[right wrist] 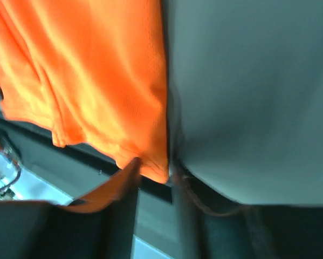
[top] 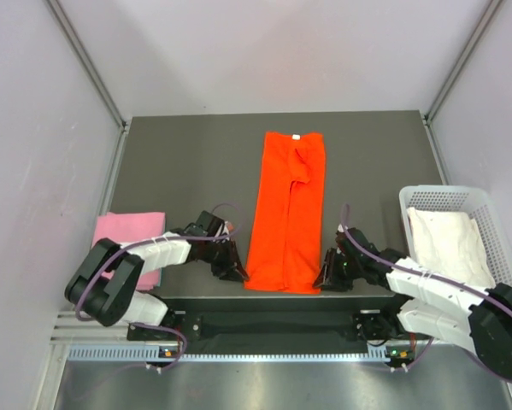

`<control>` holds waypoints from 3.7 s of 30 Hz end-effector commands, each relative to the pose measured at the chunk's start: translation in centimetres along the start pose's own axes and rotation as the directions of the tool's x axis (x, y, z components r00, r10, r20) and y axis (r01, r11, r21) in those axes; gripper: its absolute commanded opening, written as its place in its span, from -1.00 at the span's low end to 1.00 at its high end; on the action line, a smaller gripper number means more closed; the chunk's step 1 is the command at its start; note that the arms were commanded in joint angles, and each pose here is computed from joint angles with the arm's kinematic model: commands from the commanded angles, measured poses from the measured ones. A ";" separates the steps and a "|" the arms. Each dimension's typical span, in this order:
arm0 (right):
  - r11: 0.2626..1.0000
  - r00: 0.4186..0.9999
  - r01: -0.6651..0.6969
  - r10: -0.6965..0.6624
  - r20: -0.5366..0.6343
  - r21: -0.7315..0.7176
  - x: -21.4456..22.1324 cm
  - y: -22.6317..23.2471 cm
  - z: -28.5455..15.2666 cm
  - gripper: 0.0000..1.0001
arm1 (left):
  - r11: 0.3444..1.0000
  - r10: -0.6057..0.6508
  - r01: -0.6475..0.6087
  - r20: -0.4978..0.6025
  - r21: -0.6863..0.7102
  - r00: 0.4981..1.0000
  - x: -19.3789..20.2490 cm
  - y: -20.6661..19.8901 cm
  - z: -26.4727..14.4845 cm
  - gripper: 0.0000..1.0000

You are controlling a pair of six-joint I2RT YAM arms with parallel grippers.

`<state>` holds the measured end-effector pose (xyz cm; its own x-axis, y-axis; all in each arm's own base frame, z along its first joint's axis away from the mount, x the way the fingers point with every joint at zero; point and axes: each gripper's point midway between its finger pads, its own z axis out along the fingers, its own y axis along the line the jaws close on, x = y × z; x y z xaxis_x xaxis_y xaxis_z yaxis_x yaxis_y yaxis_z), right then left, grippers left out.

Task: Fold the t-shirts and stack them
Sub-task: Fold the tshirt

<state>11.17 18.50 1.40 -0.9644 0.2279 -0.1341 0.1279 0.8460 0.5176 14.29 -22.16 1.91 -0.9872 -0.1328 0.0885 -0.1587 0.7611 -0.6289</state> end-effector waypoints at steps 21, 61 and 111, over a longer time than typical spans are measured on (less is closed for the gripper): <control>0.914 0.808 0.364 -0.406 0.428 0.179 -33.2 18.1 -1.4 -0.68 | 0.966 0.259 -0.255 0.152 -0.044 0.954 -5.2 -6.1 -5.1 -0.05; 0.902 0.771 0.145 -0.360 0.525 0.406 -47.5 10.3 0.6 -0.67 | 0.984 0.162 -0.171 0.133 0.053 0.978 -7.8 -2.3 -6.9 -0.03; 1.000 0.727 0.009 0.002 0.687 -0.012 -57.3 3.8 7.7 -0.92 | 0.982 0.011 -0.024 0.075 0.185 0.997 -14.8 -4.5 -3.7 0.04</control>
<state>66.72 13.35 3.86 -0.6100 0.4582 -0.6465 0.1017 0.8544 0.5096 28.04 -20.87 5.31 -0.9841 -0.1710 0.0472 -0.1498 0.6582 -0.7378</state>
